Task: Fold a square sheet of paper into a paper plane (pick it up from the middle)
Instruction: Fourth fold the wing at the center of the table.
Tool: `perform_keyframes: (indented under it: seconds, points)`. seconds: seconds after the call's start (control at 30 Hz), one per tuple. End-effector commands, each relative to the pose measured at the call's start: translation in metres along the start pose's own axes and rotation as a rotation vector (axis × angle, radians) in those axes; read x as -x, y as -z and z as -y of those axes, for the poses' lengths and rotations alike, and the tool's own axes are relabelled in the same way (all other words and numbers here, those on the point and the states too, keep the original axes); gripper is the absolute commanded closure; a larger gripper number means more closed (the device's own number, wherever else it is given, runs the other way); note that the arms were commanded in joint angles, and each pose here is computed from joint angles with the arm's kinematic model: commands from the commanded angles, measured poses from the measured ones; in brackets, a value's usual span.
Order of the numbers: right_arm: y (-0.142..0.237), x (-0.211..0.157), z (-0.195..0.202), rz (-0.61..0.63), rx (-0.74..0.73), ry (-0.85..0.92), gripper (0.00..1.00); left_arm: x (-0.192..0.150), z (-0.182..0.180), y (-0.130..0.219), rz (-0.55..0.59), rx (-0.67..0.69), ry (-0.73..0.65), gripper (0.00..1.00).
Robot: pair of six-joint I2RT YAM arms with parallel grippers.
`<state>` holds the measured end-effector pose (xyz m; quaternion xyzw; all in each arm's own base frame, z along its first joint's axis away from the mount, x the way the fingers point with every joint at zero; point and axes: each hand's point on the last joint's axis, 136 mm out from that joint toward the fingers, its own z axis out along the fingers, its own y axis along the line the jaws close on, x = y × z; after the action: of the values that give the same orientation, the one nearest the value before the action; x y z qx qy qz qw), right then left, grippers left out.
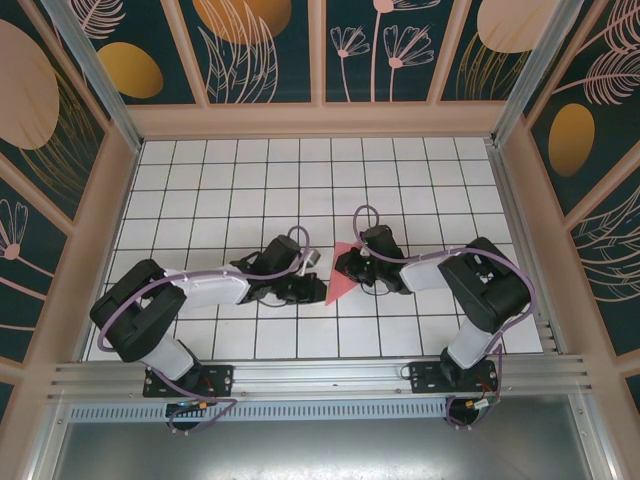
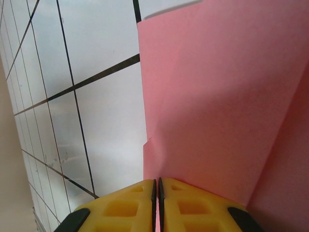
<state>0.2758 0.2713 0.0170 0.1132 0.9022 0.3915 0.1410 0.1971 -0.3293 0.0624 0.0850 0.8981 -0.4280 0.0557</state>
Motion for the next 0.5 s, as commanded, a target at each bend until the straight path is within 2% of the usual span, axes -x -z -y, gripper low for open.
perform_keyframes:
  seconds: [0.0,0.1,0.27,0.47]
  points:
    - [-0.002,-0.032,0.08,-0.059,-0.269,-0.081,0.85,0.03,0.015,-0.011,0.074,-0.023,-0.005,0.86]
    - [-0.003,-0.032,0.078,-0.06,-0.265,-0.08,0.85,0.039,0.009,-0.021,0.091,0.0,0.01,0.87]
    - [-0.003,-0.032,0.076,-0.061,-0.258,-0.081,0.85,0.036,-0.012,-0.041,0.063,0.026,0.058,0.88]
    - [-0.002,-0.026,0.063,-0.054,-0.223,-0.069,0.85,0.019,-0.057,-0.047,0.036,0.168,0.101,0.93]
